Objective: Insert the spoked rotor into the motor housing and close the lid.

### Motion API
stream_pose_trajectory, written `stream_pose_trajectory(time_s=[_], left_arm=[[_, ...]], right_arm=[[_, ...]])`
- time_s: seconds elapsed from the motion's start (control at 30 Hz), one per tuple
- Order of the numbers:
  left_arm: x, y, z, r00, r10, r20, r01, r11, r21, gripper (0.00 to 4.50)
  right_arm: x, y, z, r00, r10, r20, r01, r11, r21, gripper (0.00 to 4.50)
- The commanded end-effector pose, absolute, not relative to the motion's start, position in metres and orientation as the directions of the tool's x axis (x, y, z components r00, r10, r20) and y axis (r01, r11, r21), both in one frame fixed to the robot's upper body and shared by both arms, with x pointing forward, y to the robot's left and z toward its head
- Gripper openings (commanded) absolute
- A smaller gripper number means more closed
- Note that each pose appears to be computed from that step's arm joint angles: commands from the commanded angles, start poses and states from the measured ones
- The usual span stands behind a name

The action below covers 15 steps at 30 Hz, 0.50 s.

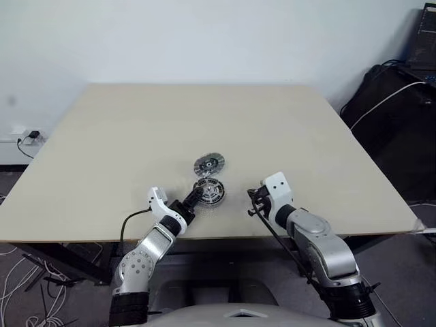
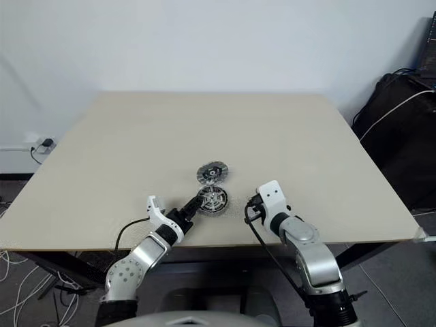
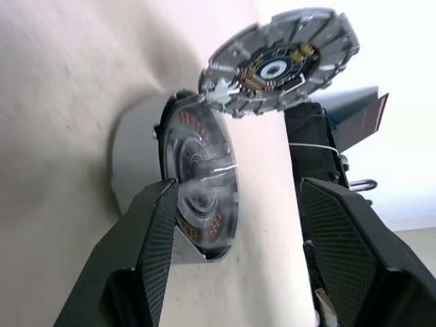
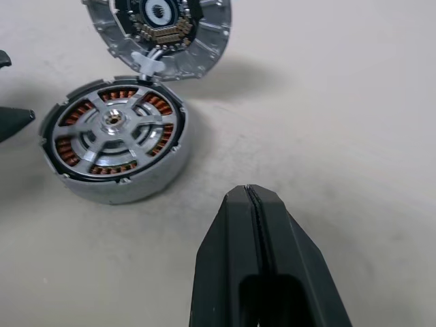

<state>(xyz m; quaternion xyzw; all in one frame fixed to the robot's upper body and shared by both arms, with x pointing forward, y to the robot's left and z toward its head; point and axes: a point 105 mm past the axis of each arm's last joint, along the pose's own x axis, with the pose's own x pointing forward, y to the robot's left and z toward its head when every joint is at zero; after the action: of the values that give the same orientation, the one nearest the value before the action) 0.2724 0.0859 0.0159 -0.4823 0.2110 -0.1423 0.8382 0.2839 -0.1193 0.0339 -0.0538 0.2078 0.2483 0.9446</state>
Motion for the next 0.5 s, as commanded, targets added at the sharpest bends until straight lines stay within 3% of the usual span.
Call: stream_pose_trajectory(time_s=[0.03,0.13,0.23,0.33,0.5], left_arm=[[0.275,0.096,0.033,0.904,-0.399,-0.153,0.08,0.51,-0.857,3.02],[0.273,0.107,0.032,0.92,-0.358,-0.16,0.089,0.587,-0.805,3.02],[0.273,0.119,0.029,0.94,-0.289,-0.18,0.129,0.793,-0.596,3.02],[0.275,0.128,0.041,0.978,-0.199,-0.065,0.173,0.943,-0.286,3.02],[0.267,0.116,0.035,0.957,-0.289,-0.018,0.287,0.954,-0.085,1.8]], right_arm=[[0.29,-0.116,0.045,0.804,0.463,-0.373,-0.503,0.864,-0.01,0.0],[0.291,-0.115,0.045,0.802,0.468,-0.371,-0.507,0.862,-0.009,0.0],[0.293,-0.11,0.046,0.798,0.479,-0.366,-0.517,0.856,-0.009,0.0],[0.297,-0.101,0.047,0.789,0.501,-0.357,-0.539,0.842,-0.009,0.0],[0.306,-0.08,0.049,0.774,0.531,-0.345,-0.572,0.82,-0.024,0.0]])
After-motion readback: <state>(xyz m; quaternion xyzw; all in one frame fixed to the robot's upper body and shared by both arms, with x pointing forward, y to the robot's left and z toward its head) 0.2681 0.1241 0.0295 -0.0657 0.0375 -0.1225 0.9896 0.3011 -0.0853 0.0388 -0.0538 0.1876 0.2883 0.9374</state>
